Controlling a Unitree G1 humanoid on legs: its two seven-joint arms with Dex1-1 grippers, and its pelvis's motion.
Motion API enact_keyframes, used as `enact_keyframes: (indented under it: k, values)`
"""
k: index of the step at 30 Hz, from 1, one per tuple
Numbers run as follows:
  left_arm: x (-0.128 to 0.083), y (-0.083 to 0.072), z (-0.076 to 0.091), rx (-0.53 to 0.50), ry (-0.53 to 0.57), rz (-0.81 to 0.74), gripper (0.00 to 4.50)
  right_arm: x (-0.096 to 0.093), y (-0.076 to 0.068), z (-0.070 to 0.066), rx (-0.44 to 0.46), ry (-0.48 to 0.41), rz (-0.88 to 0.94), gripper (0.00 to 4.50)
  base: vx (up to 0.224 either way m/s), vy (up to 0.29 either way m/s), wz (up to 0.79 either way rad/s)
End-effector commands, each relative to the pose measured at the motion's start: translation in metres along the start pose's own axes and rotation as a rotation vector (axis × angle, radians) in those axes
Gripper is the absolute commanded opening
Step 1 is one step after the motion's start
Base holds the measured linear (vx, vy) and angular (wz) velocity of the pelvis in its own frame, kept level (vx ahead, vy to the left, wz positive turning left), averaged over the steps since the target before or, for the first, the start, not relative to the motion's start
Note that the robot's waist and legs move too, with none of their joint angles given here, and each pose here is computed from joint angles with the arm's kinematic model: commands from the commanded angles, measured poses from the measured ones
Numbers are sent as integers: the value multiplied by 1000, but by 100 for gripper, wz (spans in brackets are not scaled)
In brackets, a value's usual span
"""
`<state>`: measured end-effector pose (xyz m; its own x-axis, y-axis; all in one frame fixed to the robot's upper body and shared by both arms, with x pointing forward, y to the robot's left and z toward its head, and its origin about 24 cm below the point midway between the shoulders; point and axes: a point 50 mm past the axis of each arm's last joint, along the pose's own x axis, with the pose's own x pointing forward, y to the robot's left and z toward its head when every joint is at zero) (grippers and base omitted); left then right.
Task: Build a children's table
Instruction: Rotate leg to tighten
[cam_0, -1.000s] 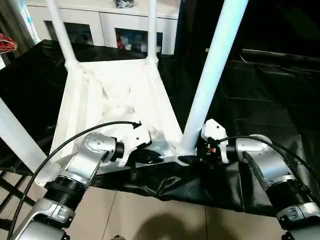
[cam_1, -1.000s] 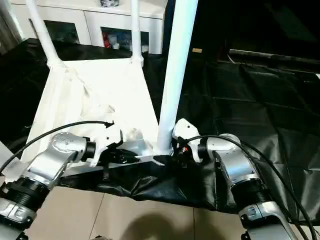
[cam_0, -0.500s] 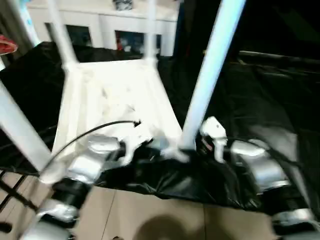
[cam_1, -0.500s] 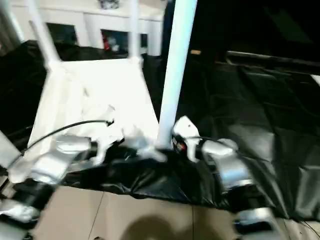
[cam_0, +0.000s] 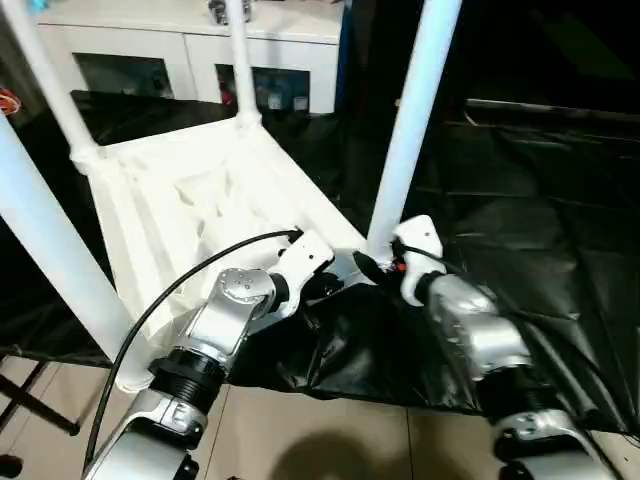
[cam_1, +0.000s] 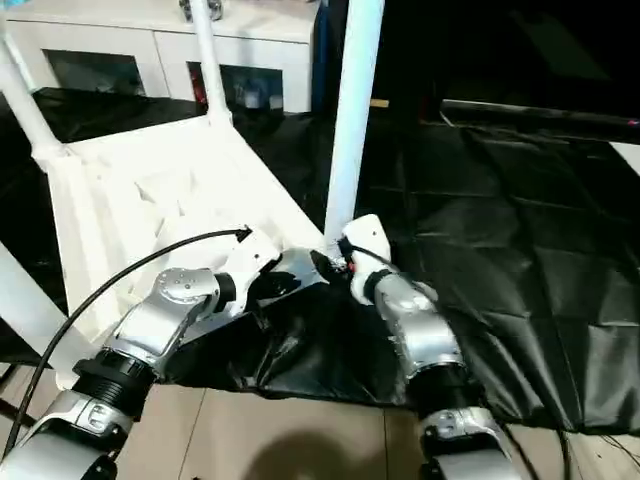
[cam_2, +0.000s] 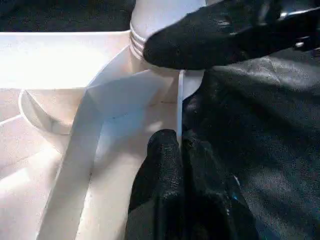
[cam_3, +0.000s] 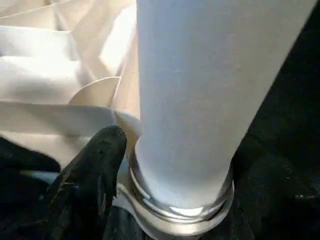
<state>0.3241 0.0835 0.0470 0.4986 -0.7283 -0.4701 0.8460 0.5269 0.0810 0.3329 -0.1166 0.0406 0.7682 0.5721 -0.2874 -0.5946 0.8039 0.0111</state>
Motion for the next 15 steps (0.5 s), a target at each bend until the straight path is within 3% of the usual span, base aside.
enact_keyframes:
  k: [1,2,10,15]
  values:
    - [5,-11,17,42,-97,-78,0,10,41,-1,-26,16,285,394,0,0,0]
    - [0,-11,15,63,-96,-129,0,2,34,-2,-73,36,337,394,0,0,0]
    - [-21,-10,3,124,-46,-321,0,-19,10,2,-197,91,482,394,0,0,0]
    - [-27,-8,0,147,-24,-366,0,-26,7,4,-229,113,560,394,0,0,0]
